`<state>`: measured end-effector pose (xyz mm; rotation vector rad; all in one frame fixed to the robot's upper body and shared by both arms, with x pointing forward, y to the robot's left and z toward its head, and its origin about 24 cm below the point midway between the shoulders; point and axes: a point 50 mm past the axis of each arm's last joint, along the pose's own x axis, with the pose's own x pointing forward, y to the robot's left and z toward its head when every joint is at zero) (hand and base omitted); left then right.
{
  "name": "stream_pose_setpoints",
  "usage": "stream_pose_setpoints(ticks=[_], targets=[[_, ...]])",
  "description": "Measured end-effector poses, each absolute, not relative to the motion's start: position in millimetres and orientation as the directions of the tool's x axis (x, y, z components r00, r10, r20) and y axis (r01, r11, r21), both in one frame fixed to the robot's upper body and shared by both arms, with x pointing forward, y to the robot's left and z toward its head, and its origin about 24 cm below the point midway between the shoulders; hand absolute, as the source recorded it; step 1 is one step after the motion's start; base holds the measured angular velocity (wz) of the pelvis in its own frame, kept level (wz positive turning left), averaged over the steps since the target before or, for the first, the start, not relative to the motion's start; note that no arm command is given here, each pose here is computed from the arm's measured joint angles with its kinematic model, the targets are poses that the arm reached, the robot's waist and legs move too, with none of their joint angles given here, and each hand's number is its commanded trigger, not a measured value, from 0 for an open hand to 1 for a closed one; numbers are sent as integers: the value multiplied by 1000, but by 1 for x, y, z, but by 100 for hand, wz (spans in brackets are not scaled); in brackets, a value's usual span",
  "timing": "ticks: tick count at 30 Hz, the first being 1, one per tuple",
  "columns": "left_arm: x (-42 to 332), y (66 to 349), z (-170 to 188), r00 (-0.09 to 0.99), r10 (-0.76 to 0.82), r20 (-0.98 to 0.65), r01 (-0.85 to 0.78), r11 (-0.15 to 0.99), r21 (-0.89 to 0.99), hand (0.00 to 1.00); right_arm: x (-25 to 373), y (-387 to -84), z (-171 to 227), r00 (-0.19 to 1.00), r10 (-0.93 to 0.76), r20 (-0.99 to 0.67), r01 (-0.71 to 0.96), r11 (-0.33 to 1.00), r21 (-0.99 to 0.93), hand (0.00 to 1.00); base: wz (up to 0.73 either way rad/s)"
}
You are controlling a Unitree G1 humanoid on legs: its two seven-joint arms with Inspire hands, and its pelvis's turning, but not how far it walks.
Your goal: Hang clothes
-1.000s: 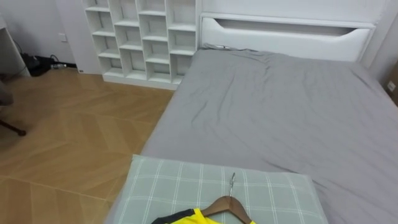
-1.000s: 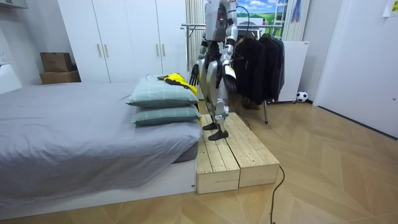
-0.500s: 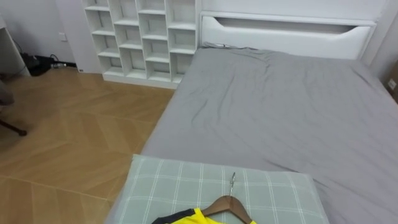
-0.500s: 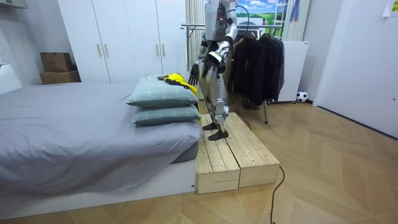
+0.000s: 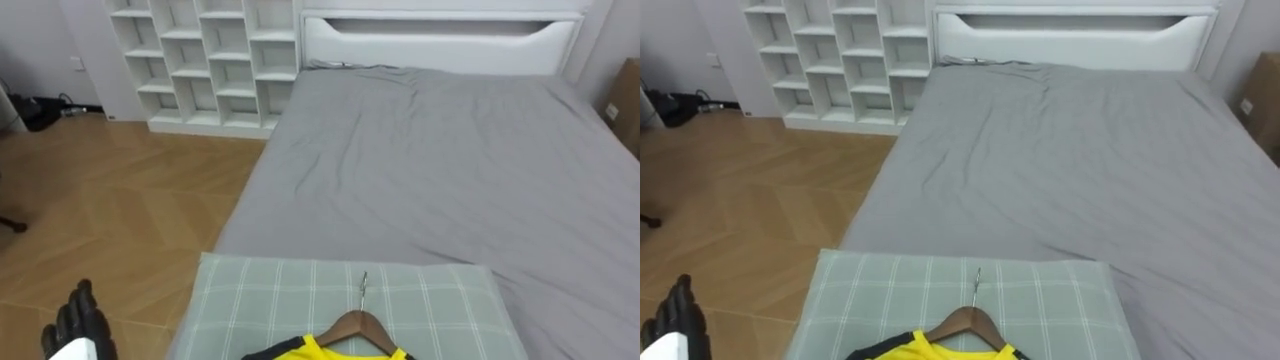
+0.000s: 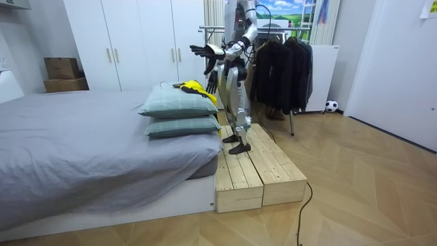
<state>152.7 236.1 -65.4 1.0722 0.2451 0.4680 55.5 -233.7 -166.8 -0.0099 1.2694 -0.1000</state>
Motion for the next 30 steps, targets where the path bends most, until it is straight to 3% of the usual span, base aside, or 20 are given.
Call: stream_pose_setpoints(ticks=[14,30], targets=[[165,211,-70,954,299,-32,-89,382,920,0,60,-231,-167,302,-44,-952,51,998,-30,0,-4],[165,209,-71,957,285,-43,-66,361,930,0,57,-228,-168,303,-79,-950,80,995,-57,0,0]])
